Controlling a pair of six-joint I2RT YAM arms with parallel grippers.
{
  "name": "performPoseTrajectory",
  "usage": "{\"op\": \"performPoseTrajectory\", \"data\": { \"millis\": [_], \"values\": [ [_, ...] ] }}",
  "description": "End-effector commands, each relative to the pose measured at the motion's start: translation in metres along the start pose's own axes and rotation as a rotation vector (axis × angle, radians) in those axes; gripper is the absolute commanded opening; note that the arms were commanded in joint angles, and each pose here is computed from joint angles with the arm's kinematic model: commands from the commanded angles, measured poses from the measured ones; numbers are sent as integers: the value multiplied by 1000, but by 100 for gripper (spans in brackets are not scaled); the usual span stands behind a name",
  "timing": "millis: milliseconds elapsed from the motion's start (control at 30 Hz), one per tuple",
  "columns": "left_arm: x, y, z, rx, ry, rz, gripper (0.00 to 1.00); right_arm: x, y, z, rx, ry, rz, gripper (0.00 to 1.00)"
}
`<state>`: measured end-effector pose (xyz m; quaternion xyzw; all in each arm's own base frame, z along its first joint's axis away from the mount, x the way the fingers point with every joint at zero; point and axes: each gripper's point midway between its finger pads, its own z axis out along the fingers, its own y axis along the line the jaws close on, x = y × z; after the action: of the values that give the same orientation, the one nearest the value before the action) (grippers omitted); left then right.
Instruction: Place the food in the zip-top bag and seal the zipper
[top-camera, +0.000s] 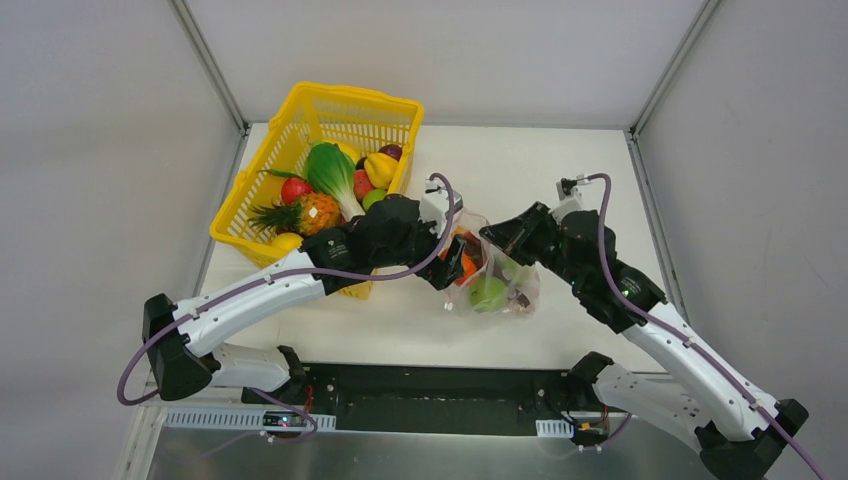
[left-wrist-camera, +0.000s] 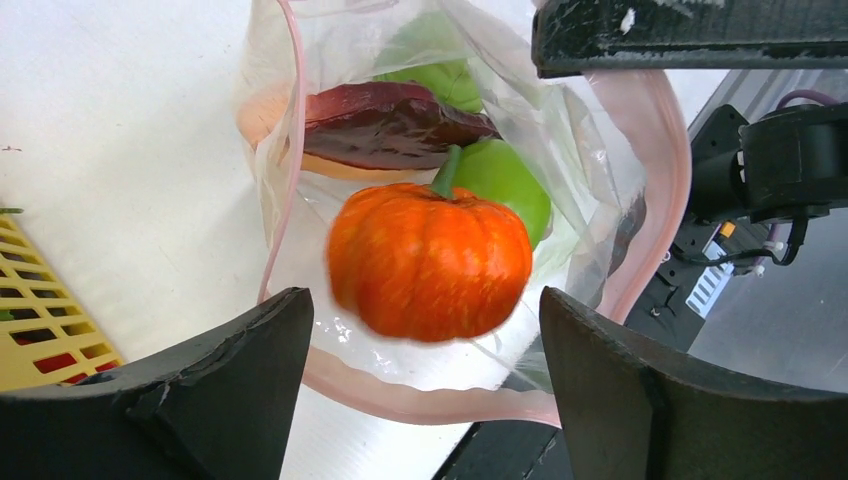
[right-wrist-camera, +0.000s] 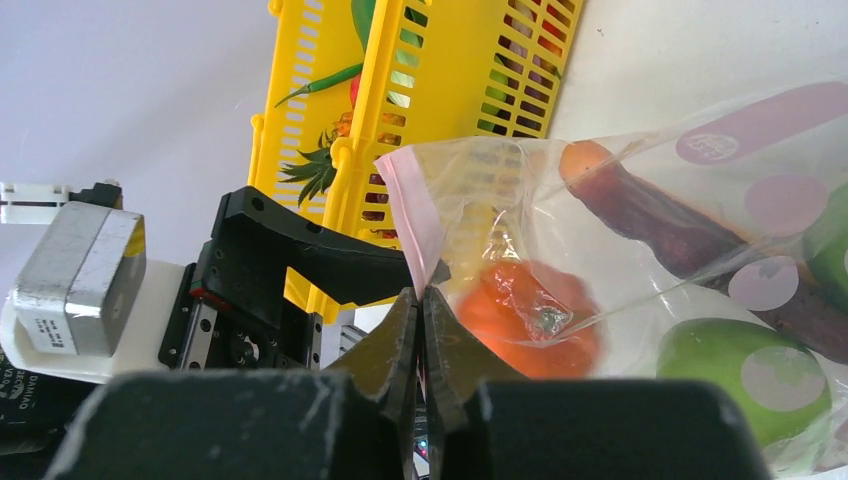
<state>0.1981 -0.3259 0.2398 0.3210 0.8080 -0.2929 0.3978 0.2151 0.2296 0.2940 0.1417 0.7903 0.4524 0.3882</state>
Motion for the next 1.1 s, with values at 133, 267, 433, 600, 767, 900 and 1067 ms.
{"op": "performPoseTrajectory", "data": {
  "millis": [133, 267, 433, 600, 767, 900, 1067],
  "values": [
    [-20, -7, -13, 17, -55, -5, 84, -10, 15, -4, -65, -41, 24, 5],
    [-27, -4, -22, -2, -82, -7, 83, -10, 15, -4, -66, -43, 24, 5],
    [-39, 7, -51, -63, -169, -3, 82, 4, 21, -3, -133, 23, -28, 5],
    [-38, 53, -90, -302, -248, -4, 90, 15, 13, -2, -146, 54, -58, 5],
    [-27, 89, -117, -431, -270, -78, 94, 18, 8, 1, -124, 65, -57, 5],
    [-13, 117, -136, -541, -296, -162, 99, 20, 5, 4, -113, 75, -43, 5],
    [10, 142, -153, -629, -274, -239, 99, 26, 6, 8, -110, 104, -25, 4]
  ]
}}
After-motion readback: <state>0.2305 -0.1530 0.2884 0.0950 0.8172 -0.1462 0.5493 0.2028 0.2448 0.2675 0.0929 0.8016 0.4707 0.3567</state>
